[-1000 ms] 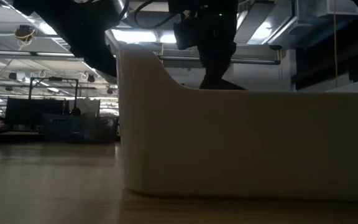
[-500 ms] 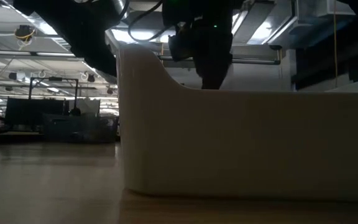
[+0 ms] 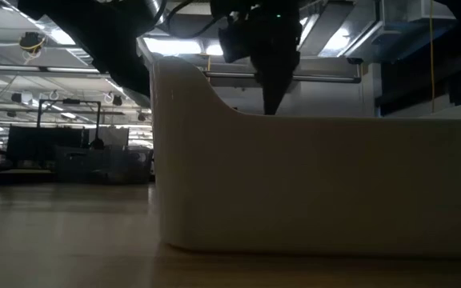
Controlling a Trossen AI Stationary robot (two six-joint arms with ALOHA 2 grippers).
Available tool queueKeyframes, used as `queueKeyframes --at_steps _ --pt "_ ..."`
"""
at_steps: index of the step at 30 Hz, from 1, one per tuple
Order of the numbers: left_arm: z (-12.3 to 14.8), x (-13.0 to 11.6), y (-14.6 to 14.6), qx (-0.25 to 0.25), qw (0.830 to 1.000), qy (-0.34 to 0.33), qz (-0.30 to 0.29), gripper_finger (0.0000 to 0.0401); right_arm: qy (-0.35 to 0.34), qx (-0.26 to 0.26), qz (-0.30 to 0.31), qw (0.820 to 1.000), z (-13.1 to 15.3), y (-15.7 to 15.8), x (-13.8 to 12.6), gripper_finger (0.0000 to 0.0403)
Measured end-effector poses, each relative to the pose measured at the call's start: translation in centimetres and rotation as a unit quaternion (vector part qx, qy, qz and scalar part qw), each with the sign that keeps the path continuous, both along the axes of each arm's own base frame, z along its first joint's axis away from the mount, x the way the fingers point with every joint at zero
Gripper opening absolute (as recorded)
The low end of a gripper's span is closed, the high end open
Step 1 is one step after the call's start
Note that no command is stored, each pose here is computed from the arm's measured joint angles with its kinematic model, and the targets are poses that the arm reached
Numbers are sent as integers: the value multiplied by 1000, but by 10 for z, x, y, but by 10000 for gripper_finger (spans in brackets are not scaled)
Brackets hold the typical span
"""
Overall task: Sort spices by type
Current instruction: Put the orange seasoning pack into the black bin
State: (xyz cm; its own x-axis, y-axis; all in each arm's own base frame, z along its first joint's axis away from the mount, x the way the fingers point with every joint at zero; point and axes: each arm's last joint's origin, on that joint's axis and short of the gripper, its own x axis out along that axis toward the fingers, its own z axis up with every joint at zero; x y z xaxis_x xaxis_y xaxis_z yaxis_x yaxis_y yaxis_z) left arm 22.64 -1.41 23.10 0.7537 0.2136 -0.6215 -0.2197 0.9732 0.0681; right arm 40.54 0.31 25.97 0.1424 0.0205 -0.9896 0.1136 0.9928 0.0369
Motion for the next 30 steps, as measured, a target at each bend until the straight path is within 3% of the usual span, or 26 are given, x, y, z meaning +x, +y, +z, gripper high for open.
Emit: queueKeyframes --at_steps 8,12,18,26,30 --pt "0 0 0 0 1000 -3 0 143 -9 26 8 1000 -3 2 4 108" --pt "3 3 0 -4 1000 -24 1 143 21 25 7 999 -1 5 -4 108" --pt "0 20 -3 -24 998 -63 -13 143 29 -33 37 998 7 29 -14 108" --pt "-29 46 -8 -38 997 -47 -41 143 44 -84 68 993 -28 43 -30 108" --pt "-46 57 -11 -38 998 -39 -44 143 -7 -80 60 995 -38 39 -44 108"
